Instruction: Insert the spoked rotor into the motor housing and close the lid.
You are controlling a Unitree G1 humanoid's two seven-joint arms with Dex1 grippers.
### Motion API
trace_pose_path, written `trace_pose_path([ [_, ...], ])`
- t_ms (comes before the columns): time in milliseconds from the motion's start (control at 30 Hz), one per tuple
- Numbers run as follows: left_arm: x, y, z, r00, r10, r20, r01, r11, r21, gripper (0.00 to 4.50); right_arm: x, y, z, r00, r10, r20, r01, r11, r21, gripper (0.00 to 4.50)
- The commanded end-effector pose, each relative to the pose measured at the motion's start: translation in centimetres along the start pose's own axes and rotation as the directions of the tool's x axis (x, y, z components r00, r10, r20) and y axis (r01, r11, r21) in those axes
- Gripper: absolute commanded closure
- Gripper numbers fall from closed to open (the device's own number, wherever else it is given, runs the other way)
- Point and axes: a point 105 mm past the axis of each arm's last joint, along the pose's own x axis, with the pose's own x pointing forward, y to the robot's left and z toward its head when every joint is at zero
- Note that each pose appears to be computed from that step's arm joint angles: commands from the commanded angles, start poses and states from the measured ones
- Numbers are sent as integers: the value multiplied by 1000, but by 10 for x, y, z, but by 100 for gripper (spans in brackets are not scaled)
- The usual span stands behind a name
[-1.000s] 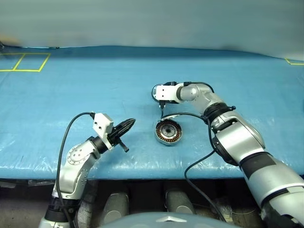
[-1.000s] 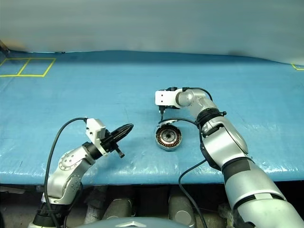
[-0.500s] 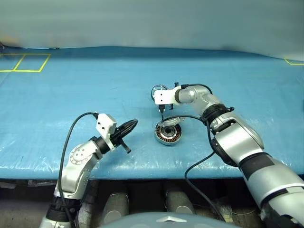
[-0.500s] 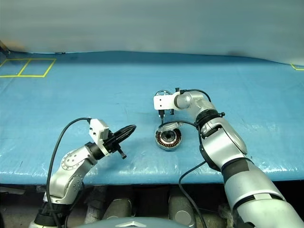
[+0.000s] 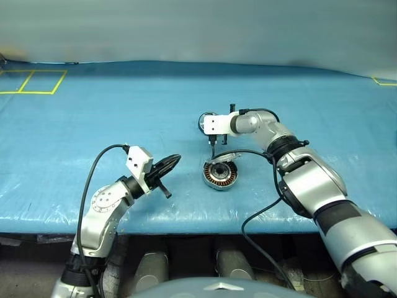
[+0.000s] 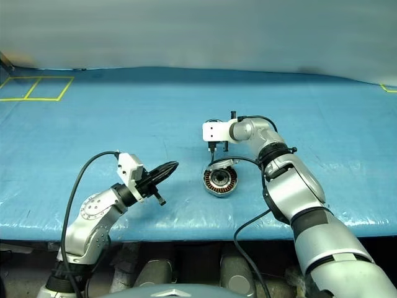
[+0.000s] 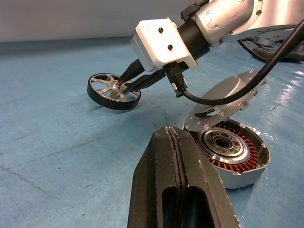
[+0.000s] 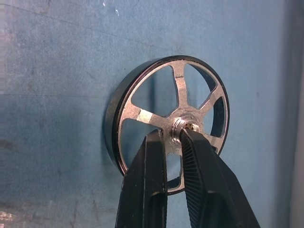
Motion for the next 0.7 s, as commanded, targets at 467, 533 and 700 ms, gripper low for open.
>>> trace_pose_path([
  [467,11,-5,2,999,-52,10,52,999,6,450,-29,-55,14,991,-123,60,127,990,-67,435],
  [533,11,-7,2,998,-61,10,61,998,2,450,-39,-67,2,984,-175,24,176,983,-51,435],
  [700,12,-8,2,997,-71,13,71,997,2,450,-68,-85,-37,958,-279,-63,280,960,6,435],
])
